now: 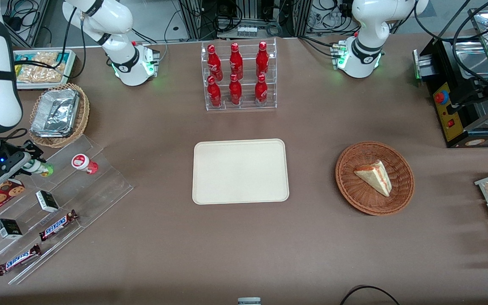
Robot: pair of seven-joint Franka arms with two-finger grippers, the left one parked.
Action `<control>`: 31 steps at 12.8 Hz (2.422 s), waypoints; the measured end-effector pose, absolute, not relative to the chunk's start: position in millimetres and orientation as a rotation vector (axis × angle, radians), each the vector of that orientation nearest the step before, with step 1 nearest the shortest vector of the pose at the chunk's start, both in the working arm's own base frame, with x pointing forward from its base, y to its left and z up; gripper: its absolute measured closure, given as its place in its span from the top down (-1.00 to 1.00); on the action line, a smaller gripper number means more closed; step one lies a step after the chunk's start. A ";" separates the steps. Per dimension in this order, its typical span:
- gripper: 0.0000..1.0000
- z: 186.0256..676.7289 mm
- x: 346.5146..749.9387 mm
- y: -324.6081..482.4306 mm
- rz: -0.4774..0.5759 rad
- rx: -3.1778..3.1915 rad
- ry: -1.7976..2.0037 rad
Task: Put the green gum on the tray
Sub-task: 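Close the right gripper around the green gum bottle, then lift the gum bottle and carry it over the cream tray, then lower the held gum bottle onto the tray center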
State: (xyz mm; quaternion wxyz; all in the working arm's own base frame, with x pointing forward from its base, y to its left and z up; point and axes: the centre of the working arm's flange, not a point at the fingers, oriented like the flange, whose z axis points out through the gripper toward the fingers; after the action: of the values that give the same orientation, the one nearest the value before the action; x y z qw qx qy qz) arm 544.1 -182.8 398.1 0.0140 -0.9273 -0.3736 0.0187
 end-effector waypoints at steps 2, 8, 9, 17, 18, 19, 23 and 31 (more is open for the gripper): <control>0.17 420.9 551.4 -149.0 0.098 -2.890 -1.108; 0.17 443.6 561.5 -24.7 0.237 -2.959 -0.859; 0.17 443.6 560.8 -0.7 0.254 -2.978 -0.810; 0.17 420.8 541.8 193.1 0.222 -3.130 -0.348; 0.17 413.3 539.4 214.2 0.203 -3.141 -0.288; 0.17 406.3 537.5 235.4 0.192 -3.148 -0.230; 0.17 387.2 539.6 322.7 0.167 -3.155 0.000; 0.17 307.0 525.2 458.1 0.044 -3.123 0.285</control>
State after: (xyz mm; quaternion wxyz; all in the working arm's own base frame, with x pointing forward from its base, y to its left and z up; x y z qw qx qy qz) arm 525.2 458.1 307.0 0.0027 -0.9958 0.0908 0.0140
